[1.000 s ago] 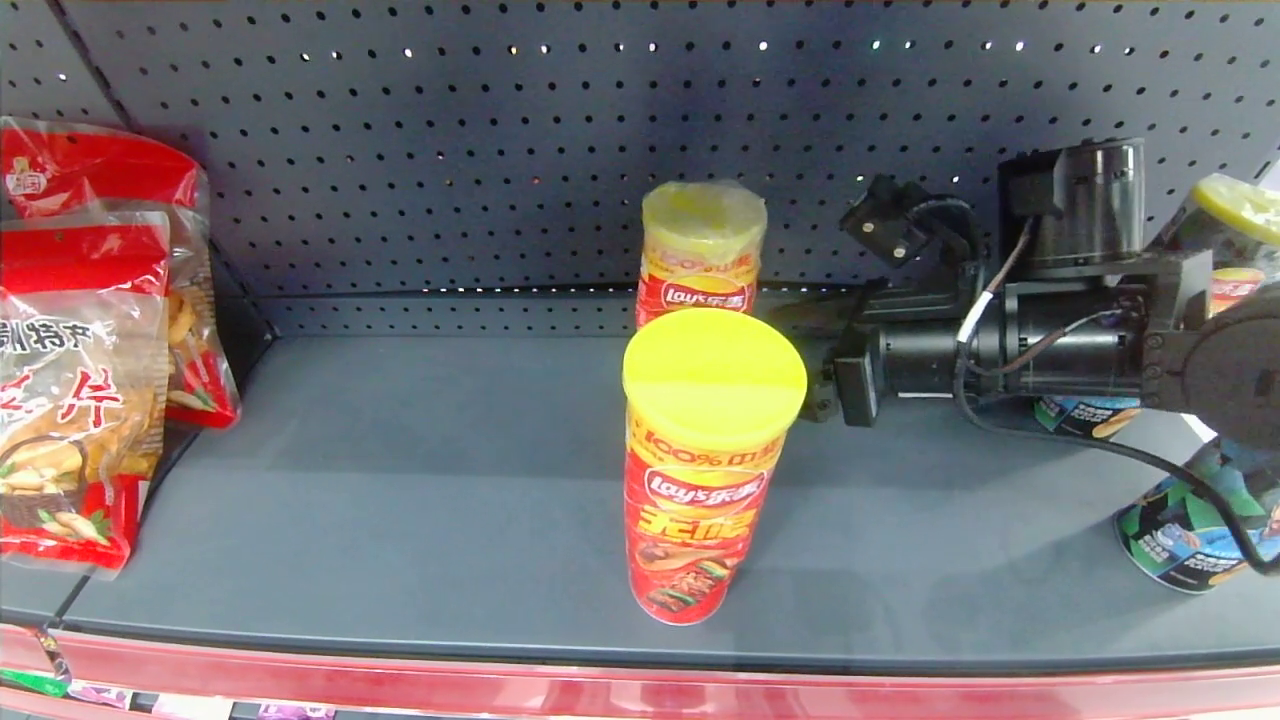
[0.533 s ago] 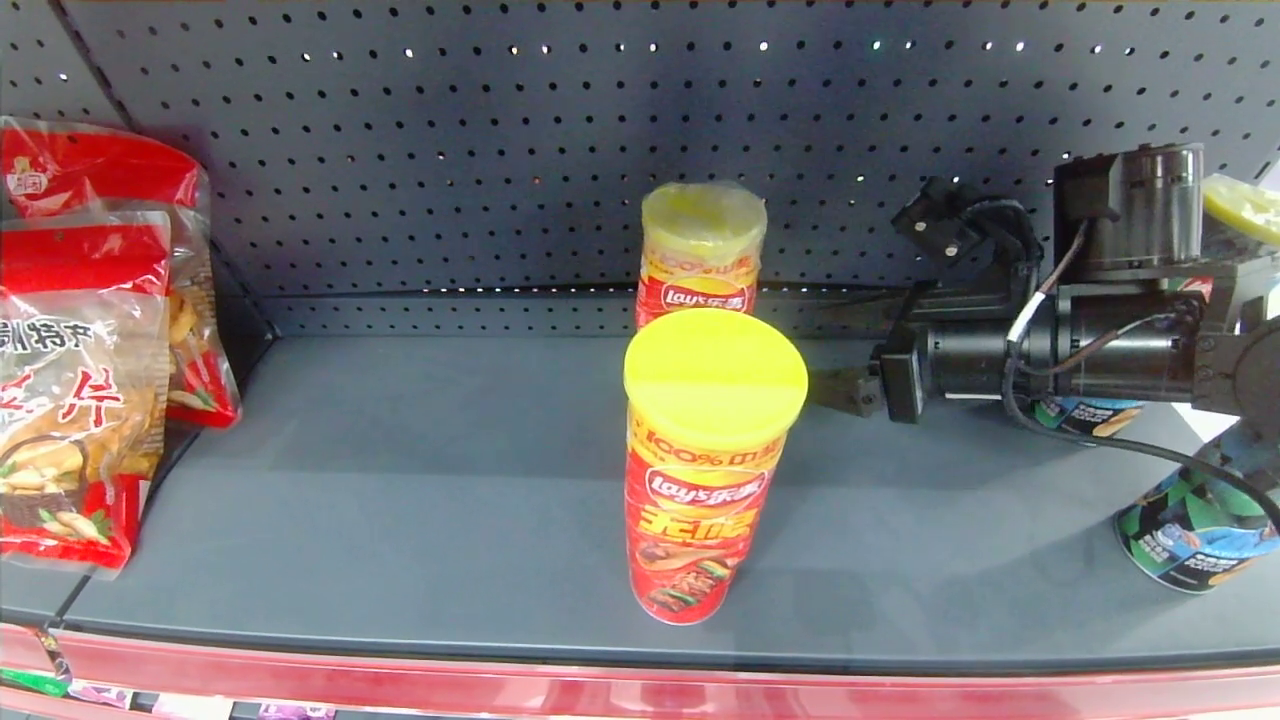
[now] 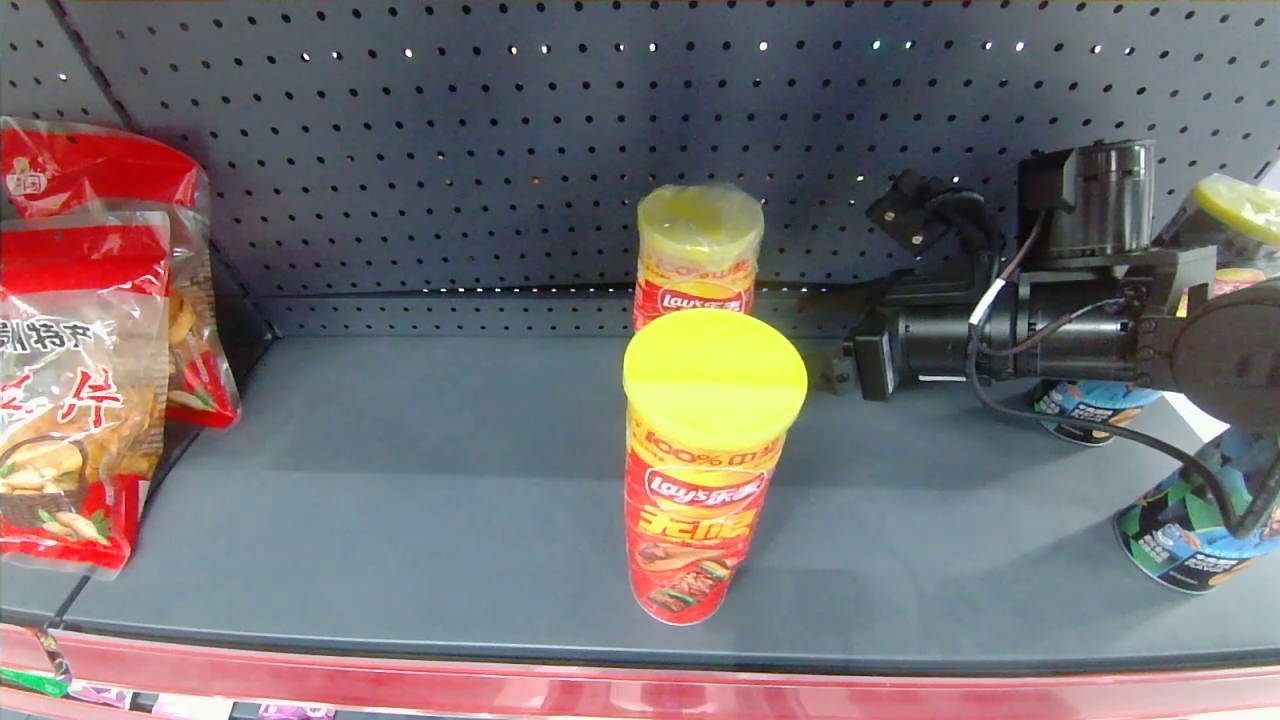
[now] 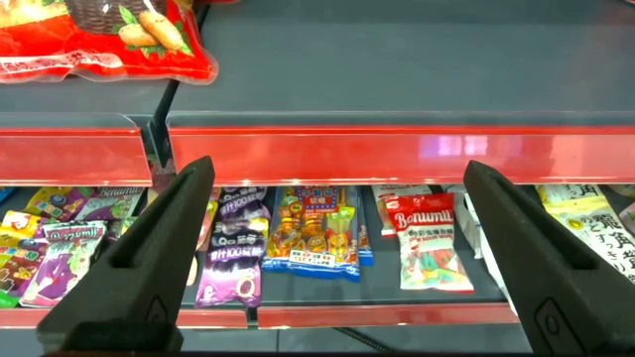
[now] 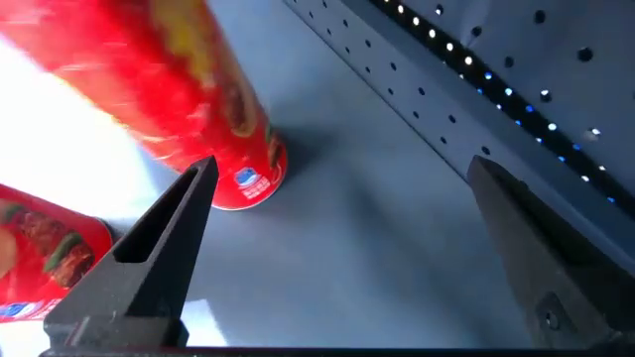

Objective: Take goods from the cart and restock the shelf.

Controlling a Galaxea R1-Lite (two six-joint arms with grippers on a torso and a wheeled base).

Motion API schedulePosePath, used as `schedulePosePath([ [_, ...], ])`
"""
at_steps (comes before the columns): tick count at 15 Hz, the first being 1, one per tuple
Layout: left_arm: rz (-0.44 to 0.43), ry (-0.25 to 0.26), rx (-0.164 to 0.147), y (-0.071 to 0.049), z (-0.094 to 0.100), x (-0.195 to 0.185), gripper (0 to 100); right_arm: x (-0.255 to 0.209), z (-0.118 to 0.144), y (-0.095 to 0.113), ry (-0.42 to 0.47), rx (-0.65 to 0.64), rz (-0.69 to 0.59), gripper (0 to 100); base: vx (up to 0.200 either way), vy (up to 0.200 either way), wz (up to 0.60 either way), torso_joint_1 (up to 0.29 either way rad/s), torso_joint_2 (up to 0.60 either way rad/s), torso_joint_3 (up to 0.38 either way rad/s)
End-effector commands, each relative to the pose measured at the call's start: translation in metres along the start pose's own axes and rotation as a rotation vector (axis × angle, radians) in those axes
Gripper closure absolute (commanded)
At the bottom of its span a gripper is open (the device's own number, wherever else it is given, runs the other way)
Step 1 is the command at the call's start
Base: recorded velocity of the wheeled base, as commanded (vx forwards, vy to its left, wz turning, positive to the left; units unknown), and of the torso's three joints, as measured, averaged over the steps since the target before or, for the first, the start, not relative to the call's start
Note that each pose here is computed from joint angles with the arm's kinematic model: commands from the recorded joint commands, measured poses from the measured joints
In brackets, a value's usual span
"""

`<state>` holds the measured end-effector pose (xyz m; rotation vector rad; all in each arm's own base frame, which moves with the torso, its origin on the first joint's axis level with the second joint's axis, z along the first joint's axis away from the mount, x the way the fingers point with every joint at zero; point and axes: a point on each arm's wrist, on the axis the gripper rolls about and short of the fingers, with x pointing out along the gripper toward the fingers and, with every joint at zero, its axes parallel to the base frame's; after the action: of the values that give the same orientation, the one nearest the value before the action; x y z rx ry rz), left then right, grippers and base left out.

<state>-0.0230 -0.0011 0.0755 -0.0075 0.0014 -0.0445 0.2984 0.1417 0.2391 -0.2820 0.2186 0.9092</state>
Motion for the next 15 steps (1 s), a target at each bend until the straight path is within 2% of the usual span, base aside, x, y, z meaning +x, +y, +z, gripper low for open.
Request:
schedulePosePath([
  [1,0.000,0.002,0.000,0.000,0.000,0.000,0,0.004,-0.003,0.000,0.010,0.004,0.008,0,0.000,0.000,0.00,0.000,0.00,0.000],
  [15,0.000,0.002,0.000,0.000,0.000,0.000,0,0.010,-0.001,0.014,0.010,0.002,0.051,0,0.000,0.000,0.00,0.000,0.00,0.000],
])
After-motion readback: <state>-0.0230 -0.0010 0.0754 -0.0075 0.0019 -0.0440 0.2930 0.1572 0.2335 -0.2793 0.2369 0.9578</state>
